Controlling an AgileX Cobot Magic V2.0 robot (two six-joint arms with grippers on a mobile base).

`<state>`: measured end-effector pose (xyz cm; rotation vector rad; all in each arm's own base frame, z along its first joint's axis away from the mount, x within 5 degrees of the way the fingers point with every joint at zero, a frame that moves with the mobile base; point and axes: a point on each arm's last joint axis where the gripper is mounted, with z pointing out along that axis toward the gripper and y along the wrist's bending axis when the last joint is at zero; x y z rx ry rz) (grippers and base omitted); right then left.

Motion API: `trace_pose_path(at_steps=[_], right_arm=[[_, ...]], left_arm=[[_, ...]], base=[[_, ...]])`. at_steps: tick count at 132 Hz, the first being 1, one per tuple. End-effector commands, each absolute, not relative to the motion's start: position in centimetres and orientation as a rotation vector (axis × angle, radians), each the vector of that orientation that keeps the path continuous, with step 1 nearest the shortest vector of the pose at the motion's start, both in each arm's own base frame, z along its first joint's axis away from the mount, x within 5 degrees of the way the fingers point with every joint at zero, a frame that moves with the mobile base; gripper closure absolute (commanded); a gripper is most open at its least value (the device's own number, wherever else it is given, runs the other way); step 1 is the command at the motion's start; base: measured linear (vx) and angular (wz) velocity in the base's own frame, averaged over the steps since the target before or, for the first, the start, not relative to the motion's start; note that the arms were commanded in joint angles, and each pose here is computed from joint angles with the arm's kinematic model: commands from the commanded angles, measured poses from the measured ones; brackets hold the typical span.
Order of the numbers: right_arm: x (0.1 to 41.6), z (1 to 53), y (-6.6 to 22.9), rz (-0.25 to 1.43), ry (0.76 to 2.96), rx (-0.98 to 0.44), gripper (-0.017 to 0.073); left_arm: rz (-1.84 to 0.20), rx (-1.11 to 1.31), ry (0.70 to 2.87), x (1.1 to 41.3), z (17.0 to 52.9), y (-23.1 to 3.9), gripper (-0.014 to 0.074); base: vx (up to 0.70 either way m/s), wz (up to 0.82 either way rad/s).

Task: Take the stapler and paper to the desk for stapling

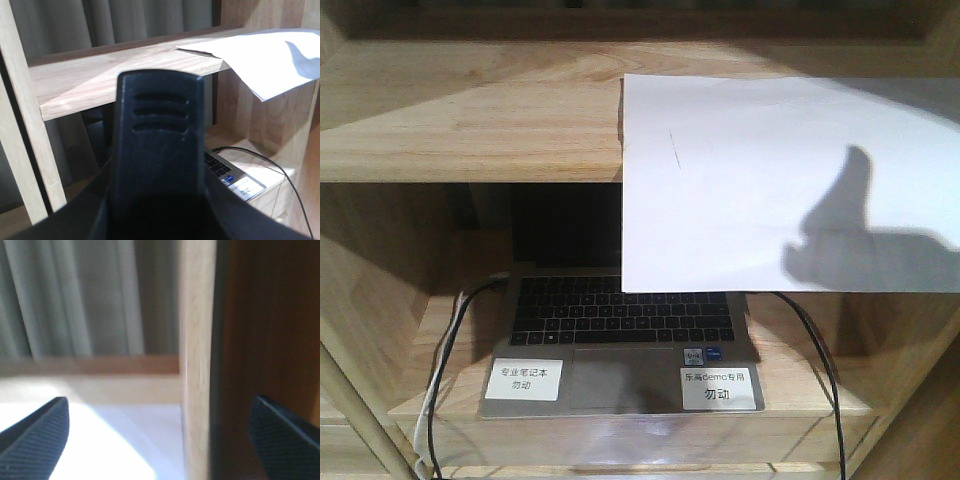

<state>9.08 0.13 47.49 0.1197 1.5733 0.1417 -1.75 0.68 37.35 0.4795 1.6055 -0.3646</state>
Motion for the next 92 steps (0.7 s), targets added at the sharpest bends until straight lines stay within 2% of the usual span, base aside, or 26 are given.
trace_pose_path(at_steps=[1, 16, 23, 40, 70, 92], right_arm=[[8.9, 49.7, 0.0, 0.341, 1.363, 0.289, -0.0156], [8.7, 50.5, -0.2, 0.6, 1.227, 0.476, -0.0152], [8.6, 50.9, -0.3, 0.774, 1.147, 0.597, -0.0146], [8.3, 51.6, -0.5, 1.007, 0.994, 0.727, -0.0137], [7.9, 52.5, -0.3, 1.179, 0.837, 0.685, -0.0126], [8.8, 50.3, 0.3, 1.36, 0.746, 0.605, -0.0122]], left_arm=[[-0.392, 0.444, 1.491, -1.7, 39.0, 0.7, 0.0599], [-0.392, 0.444, 1.491, -1.7, 39.0, 0.7, 0.0599], [-0.392, 0.444, 1.491, -1.7, 39.0, 0.7, 0.0599], [-0.392, 0.444, 1.491, -1.7, 39.0, 0.7, 0.0599], [-0.392, 0.444, 1.491, -1.7, 39.0, 0.7, 0.0599], [-0.392, 0.444, 1.491, -1.7, 39.0, 0.7, 0.0599]], base=[[0.0, 0.0], [0.0, 0.0], [0.0, 0.0], [0.0, 0.0], [0.0, 0.0], [0.0, 0.0]])
